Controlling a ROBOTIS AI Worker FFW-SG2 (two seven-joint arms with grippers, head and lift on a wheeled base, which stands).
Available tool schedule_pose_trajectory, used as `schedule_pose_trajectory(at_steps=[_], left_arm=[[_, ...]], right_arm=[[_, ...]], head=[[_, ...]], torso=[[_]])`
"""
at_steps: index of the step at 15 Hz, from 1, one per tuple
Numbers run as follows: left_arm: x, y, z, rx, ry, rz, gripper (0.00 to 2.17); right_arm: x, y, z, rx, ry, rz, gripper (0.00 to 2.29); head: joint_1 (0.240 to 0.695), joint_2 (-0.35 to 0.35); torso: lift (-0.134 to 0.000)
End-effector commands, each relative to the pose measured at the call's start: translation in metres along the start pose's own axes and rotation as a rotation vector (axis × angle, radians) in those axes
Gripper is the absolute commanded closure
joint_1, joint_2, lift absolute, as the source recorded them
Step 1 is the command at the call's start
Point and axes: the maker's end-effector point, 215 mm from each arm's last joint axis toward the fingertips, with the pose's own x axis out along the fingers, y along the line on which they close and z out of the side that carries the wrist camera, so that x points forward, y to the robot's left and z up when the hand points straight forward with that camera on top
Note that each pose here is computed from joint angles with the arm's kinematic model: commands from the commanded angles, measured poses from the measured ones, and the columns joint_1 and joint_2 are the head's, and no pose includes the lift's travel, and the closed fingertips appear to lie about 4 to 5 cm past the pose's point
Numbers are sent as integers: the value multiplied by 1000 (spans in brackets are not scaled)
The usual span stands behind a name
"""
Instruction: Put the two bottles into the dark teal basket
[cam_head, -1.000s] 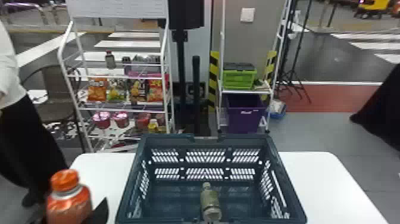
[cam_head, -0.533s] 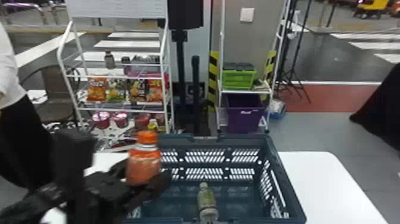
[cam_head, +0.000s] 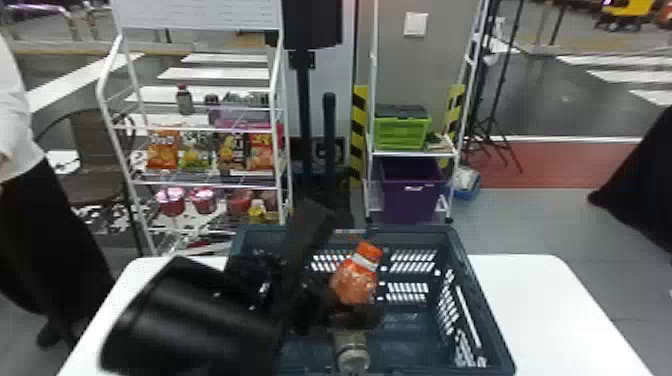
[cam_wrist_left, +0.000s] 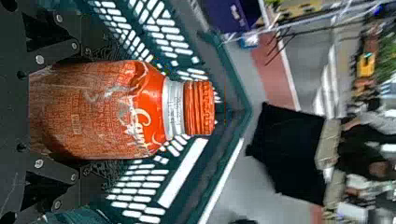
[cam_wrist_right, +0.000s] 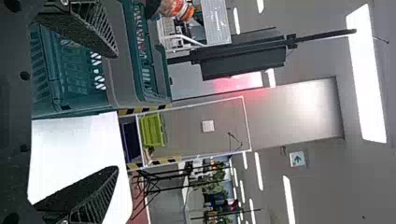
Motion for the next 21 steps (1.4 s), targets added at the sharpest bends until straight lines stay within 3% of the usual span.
schedule_pose_trajectory(at_steps=[1,4,6,7,8,9,10,13,16,18,19,21], left_arm=[[36,19,-28,97,96,-9,2148],[62,36,-57,146,192,-24,2148],[68,38,-63,162,202,-30,2128],[66,39,-60,163,193,-21,1875],[64,41,-57,162,177,-9,1322],[59,40,-48,164,150,1,309],[55,41,-40,166,129,11,-2],[22,50,1,158,11,62,-2],[-54,71,46,69,-180,170,2],[-108,78,40,-75,-260,244,2],[-138,80,23,-166,-290,272,2],[-183,73,-15,-240,-323,329,2]], right_arm=[[0,-6,-2,-1,3,-13,26],[1,-9,-1,-3,2,-19,26],[0,-10,1,-5,0,-20,26],[1,-11,1,-6,1,-21,26],[1,-10,0,-4,5,-20,26],[2,-9,1,-3,5,-19,26],[2,-9,4,-3,-1,-19,26],[-1,-8,10,-2,-10,-19,26],[-5,-7,18,-3,-26,-14,26],[-6,-4,24,-6,-35,-5,26],[-5,-1,28,-4,-41,4,26],[-5,2,33,-7,-47,10,26]], head=[[499,0],[499,0],[499,0],[499,0],[499,0],[499,0],[499,0],[499,0],[499,0],[499,0],[499,0],[499,0]], torso=[[0],[0],[0],[0],[0],[0],[0],[0],[0],[0],[0],[0]])
